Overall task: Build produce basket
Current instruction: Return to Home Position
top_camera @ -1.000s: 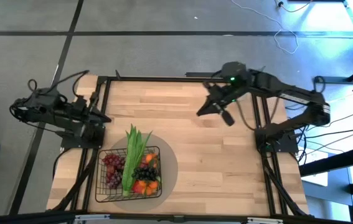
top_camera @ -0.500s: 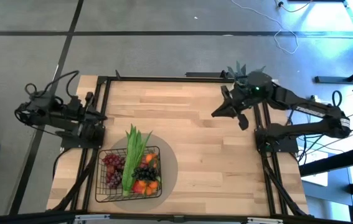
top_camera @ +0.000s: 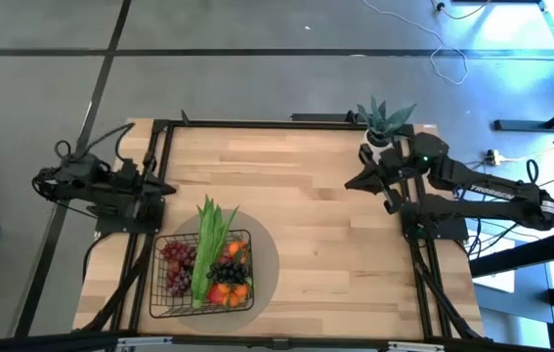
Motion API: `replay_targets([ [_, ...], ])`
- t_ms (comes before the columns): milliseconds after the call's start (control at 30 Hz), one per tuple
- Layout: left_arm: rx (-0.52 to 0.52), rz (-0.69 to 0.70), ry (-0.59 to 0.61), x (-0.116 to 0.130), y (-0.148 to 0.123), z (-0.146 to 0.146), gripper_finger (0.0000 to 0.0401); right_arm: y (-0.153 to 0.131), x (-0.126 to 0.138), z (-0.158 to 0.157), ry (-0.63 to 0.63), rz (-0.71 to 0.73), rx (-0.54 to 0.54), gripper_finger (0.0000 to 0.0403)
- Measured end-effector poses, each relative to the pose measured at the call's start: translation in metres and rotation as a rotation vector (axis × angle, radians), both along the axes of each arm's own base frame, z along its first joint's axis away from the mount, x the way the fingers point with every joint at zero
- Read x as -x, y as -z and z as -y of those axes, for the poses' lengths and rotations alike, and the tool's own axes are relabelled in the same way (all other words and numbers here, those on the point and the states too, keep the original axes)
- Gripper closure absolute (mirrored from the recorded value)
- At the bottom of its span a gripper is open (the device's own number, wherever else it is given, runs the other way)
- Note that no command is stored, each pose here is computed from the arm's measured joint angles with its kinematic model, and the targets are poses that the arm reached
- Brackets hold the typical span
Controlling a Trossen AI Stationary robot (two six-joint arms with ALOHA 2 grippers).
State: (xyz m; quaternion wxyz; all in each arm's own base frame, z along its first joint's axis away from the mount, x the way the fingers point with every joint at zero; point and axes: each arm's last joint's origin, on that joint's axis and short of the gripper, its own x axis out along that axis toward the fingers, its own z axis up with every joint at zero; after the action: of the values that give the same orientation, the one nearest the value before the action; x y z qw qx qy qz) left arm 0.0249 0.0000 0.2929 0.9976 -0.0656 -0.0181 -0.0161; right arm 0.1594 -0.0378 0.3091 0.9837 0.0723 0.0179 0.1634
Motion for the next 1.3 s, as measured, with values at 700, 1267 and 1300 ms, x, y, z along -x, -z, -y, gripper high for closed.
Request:
replay_targets([
  [700, 0.001, 0.026, -0.003, 0.001, -0.003, 0.000, 0.0401, 0.055, 0.049, -0.015, 0.082, 0.200, -0.023, 0.0403],
  [1267, 0.000, 0.026, -0.003, 0.001, -0.003, 0.000, 0.0400, 0.094, 0.075, -0.022, 0.159, 0.348, -0.041, 0.0403],
  [1300, 0.000, 0.026, -0.003, 0.001, -0.003, 0.000, 0.0400, 0.096, 0.076, -0.022, 0.160, 0.357, -0.040, 0.0403],
])
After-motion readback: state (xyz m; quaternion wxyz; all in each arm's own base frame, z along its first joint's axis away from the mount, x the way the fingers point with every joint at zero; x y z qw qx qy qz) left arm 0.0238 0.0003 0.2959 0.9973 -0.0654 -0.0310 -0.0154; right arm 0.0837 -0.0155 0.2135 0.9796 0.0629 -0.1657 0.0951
